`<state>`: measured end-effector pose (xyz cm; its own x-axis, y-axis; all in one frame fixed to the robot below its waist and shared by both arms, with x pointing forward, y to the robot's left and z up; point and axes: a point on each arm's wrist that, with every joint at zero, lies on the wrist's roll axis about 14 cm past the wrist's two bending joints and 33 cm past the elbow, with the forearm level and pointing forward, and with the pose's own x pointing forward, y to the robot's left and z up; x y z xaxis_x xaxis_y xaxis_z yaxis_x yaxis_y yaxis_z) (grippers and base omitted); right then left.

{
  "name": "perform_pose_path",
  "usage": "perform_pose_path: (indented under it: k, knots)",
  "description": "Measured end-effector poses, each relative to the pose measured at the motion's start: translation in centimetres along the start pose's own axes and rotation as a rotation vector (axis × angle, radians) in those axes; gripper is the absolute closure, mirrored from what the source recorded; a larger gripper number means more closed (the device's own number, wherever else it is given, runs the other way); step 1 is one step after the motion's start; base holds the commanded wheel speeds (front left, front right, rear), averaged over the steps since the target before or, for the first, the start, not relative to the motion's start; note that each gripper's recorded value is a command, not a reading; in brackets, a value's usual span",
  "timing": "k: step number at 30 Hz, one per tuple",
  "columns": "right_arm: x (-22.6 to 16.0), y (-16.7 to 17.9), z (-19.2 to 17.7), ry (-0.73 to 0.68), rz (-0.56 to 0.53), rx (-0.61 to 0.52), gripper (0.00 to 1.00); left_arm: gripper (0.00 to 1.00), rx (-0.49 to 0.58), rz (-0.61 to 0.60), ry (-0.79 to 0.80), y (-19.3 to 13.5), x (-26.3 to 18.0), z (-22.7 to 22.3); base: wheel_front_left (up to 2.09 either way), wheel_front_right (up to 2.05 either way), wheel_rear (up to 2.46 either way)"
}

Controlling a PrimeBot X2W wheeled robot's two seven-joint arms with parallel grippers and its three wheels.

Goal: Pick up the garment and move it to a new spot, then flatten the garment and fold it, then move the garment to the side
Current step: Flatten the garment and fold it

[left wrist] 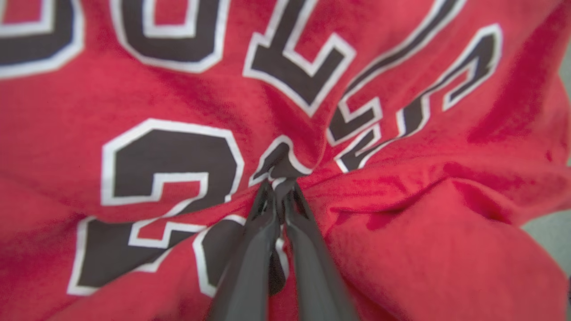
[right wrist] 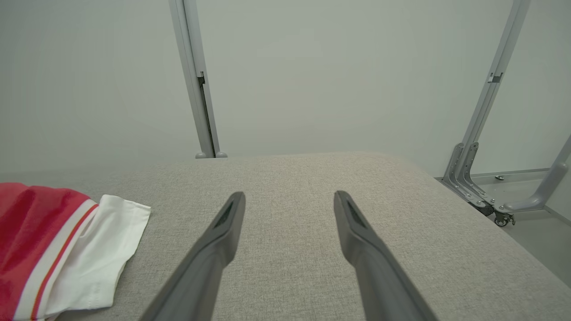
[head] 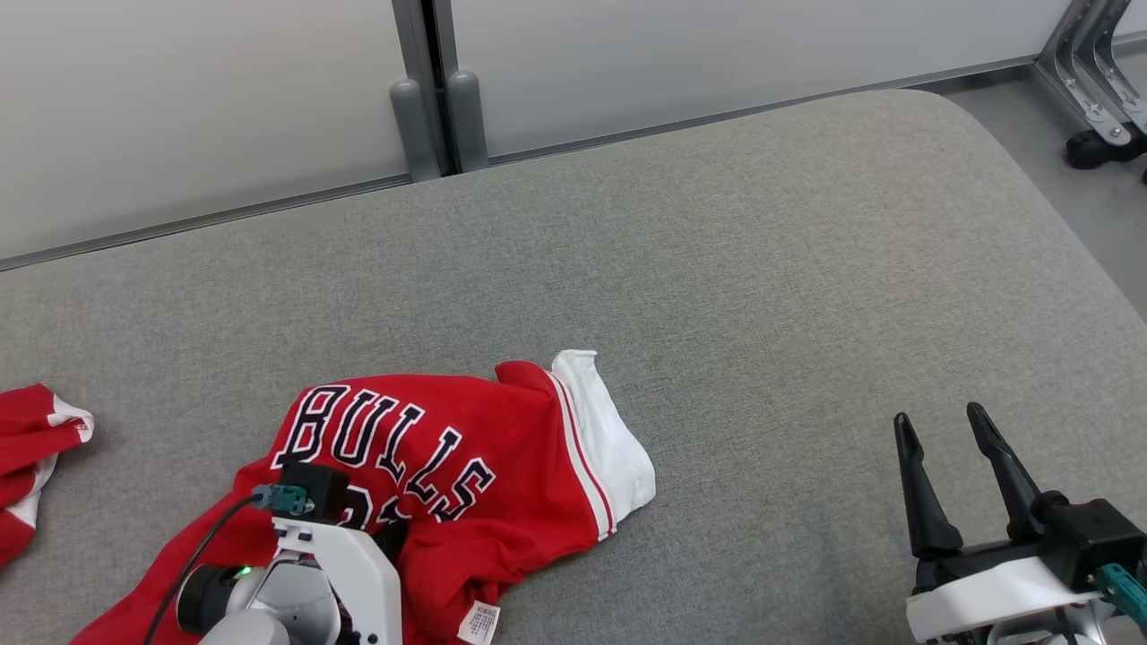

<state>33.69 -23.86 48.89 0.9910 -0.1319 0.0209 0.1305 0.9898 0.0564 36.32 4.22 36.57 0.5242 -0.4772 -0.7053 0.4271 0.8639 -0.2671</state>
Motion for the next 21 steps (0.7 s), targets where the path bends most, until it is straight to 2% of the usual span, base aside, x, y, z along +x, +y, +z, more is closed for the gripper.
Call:
perform_pose_path:
  k: [6, 11, 21]
  knots:
    - [0.1, -0.2, 0.4, -0.013, -0.004, 0.001, 0.00, 1.00, 0.014, -0.002, -0.159, -0.1, -0.8, 3.4, 0.00, 0.00, 0.00]
    - [0.2, -0.2, 0.6, -0.017, -0.005, -0.002, 0.00, 1.00, 0.100, -0.016, -0.327, -0.9, -1.7, 9.9, 0.00, 0.00, 0.00]
    - [-0.7, -2.1, -0.1, 0.011, -0.068, -0.012, 0.00, 1.00, 0.222, 0.004, -0.361, -0.1, 2.9, 14.1, 0.00, 0.00, 0.00]
